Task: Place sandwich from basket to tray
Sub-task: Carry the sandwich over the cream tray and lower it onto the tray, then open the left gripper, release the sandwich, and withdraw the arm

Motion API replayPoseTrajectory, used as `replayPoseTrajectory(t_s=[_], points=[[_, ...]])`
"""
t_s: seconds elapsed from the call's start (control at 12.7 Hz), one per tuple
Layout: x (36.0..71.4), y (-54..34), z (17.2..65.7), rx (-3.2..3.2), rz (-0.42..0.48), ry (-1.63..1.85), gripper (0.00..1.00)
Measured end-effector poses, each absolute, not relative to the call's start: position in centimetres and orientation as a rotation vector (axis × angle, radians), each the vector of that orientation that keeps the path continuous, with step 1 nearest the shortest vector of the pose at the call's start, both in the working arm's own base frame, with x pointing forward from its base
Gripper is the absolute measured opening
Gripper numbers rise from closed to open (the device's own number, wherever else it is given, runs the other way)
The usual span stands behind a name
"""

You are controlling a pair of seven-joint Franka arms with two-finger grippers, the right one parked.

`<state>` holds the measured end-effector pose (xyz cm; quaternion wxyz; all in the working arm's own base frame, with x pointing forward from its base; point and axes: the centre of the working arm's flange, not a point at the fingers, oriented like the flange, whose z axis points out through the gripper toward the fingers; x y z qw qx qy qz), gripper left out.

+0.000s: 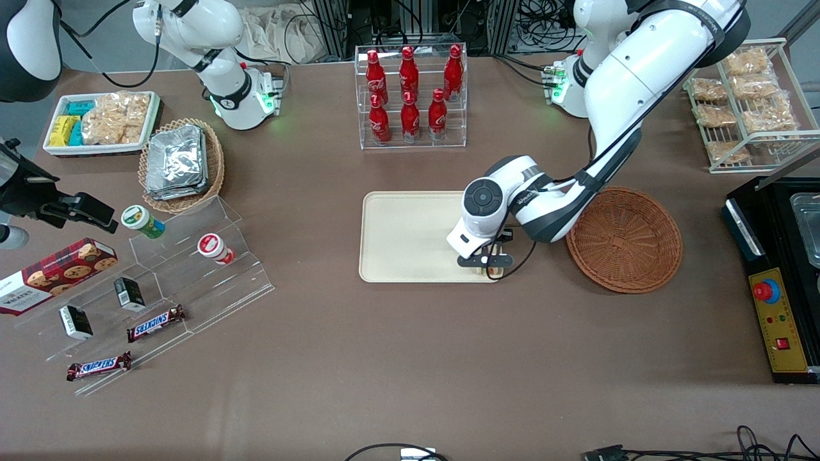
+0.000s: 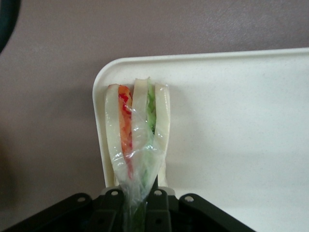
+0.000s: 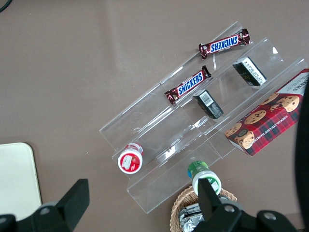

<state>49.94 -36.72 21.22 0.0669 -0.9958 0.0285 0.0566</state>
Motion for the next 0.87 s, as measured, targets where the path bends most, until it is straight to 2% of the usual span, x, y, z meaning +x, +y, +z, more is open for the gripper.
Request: replayPoseTrajectory(t_s=[0.16, 0.24, 0.55, 0.79, 0.87], points=[[49.9, -36.8, 21.2, -3.002, 0.17, 0.078, 0.15], [49.9, -36.8, 21.3, -3.003, 0.168, 0.071, 0.22], [50.3, -36.8, 21.7, -3.007, 0.155, 0.026, 0.65], [51.4, -36.4, 25.9, -3.014, 0.159, -0.083, 0.99], [51.7, -36.1, 28.7, -3.013, 0.156, -0.099, 1.0]])
